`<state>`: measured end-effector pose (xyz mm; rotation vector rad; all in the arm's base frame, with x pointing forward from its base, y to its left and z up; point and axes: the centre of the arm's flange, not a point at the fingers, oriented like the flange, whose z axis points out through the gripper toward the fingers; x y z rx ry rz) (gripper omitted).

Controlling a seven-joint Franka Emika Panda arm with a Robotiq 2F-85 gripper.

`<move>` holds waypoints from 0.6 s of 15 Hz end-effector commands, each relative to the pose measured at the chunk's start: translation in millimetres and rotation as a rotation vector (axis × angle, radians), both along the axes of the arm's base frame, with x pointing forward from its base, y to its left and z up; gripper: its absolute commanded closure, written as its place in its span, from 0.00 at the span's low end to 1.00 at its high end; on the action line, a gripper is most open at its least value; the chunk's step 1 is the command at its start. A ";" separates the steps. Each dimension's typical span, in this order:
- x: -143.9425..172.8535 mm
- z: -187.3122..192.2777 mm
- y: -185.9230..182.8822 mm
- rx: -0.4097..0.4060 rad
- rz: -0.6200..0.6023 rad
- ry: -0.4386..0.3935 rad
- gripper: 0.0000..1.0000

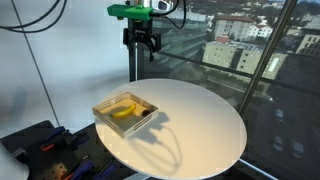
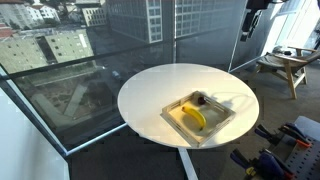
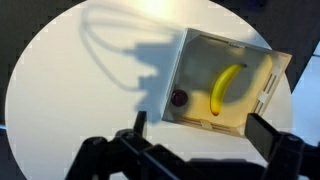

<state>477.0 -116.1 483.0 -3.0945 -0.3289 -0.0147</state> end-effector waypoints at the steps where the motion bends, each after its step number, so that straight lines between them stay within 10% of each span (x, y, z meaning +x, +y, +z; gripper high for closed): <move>1: 23.5 -0.5 4.8 0.014 -0.046 0.007 0.00; 9: 50.6 -6.6 27.5 -0.001 -0.168 0.006 0.00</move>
